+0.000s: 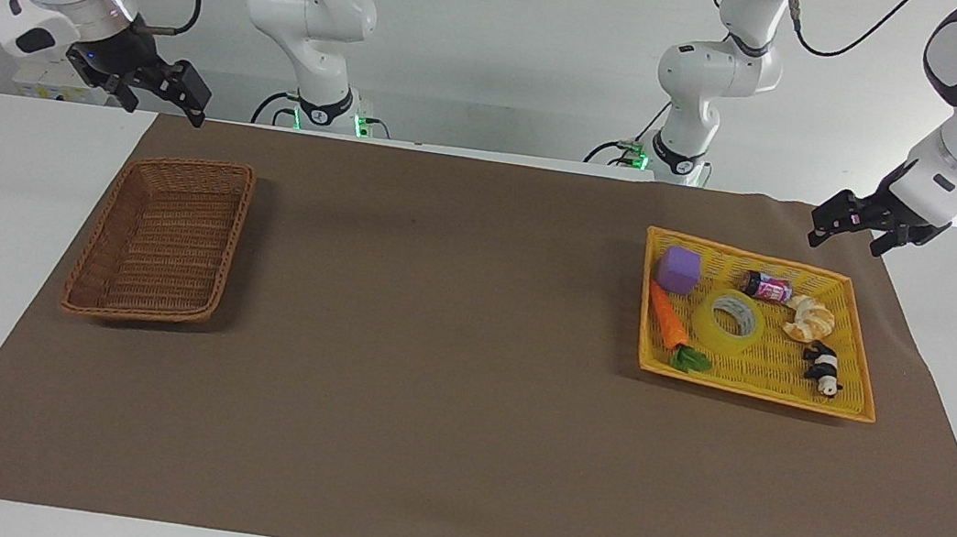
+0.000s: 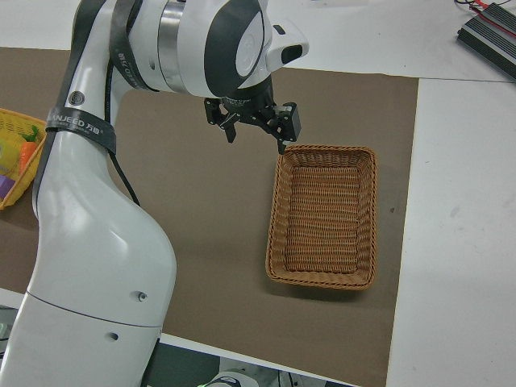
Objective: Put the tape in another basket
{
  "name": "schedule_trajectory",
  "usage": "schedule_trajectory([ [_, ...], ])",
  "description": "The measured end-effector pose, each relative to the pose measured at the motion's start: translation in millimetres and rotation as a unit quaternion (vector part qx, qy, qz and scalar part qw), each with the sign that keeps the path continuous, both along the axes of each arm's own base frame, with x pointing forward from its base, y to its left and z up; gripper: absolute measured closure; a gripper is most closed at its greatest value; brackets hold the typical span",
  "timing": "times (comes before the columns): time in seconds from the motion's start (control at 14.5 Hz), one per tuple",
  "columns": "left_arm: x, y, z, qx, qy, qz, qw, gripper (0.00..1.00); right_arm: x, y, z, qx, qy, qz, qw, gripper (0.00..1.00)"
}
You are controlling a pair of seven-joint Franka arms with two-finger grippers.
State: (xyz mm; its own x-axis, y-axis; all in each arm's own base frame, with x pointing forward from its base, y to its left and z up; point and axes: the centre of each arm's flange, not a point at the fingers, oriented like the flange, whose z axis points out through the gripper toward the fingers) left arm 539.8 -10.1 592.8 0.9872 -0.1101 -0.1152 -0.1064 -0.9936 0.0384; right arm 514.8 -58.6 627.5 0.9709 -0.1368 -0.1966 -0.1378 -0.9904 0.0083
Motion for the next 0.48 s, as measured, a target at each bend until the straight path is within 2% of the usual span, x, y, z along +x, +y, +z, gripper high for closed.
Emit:
schedule_trajectory([
  [0.48, 0, 17, -2, 0.000, 0.003, 0.016, 1.000, 0.00, 0.0, 0, 0, 0.000, 0.000, 0.000, 1.000, 0.00],
])
